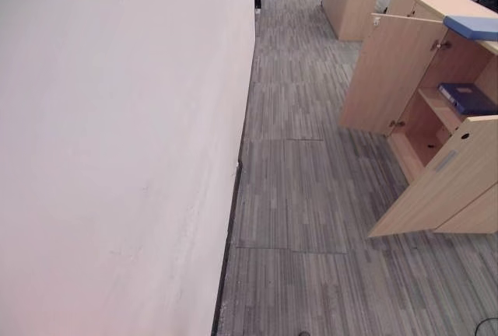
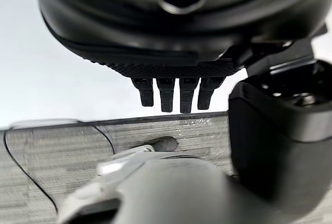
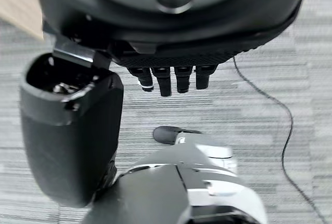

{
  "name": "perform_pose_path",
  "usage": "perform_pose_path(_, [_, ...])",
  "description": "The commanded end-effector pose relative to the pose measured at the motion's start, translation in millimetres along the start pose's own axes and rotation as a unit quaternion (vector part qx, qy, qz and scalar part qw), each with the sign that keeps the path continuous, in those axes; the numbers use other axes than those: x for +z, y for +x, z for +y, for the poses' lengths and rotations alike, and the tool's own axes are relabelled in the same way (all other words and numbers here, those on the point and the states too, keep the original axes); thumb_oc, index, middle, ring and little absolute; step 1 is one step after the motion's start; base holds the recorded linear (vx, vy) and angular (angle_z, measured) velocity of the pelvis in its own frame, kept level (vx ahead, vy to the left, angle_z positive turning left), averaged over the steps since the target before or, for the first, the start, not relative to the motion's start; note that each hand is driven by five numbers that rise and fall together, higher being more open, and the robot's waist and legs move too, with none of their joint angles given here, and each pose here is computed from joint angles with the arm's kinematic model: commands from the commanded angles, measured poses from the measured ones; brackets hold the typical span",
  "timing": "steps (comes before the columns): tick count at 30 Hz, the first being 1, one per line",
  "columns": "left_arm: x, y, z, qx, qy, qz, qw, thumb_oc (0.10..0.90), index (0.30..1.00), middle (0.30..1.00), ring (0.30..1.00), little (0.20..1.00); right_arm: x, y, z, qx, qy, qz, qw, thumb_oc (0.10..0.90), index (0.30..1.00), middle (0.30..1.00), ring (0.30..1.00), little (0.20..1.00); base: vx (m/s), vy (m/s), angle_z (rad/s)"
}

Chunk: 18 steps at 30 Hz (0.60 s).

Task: Put the empty folder in the office cabinet

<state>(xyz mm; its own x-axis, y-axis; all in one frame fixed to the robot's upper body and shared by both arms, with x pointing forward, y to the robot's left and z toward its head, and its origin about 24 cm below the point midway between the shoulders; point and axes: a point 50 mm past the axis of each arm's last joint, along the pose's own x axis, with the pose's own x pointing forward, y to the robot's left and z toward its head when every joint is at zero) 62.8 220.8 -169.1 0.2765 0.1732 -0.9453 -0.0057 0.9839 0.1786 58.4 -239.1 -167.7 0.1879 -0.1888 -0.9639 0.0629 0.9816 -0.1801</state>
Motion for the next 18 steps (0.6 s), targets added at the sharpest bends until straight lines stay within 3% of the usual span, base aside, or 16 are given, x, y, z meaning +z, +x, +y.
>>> perform_pose_path(1, [22,3,6,0.013,-0.01,-0.03,0.999,0.8,0.9,0.9,0.9,0.9,8,0,-9,-0.014,-0.017,0.007,1.0,0.8,0.9,0.9,0.9,0.9,0.0,0.0,0.0])
perform_pose_path(8, [25,2,7,0.024,-0.029,-0.039,0.998,0.8,0.9,0.9,0.9,0.9,7,0,-6,-0.015,-0.011,0.005,1.0,0.8,0.9,0.9,0.9,0.9,0.0,0.0,0.0])
perform_pose_path(12, [22,2,8,0.024,-0.131,-0.035,0.991,0.8,0.9,0.9,0.9,0.9,15,1,-5,-0.01,-0.009,-0.008,1.0,0.8,0.9,0.9,0.9,0.9,0.0,0.0,0.0])
perform_pose_path(16, [21,2,7,0.027,-0.146,-0.031,0.988,0.8,0.9,0.9,0.9,0.9,17,1,-4,-0.016,-0.015,-0.012,1.0,0.8,0.9,0.9,0.9,0.9,0.01,-0.007,0.03])
perform_pose_path(18, [18,2,7,0.036,-0.144,-0.025,0.989,0.8,0.9,0.9,0.9,0.9,19,1,-4,-0.02,0.021,-0.02,0.999,0.8,0.9,0.9,0.9,0.9,0.02,-0.002,0.03])
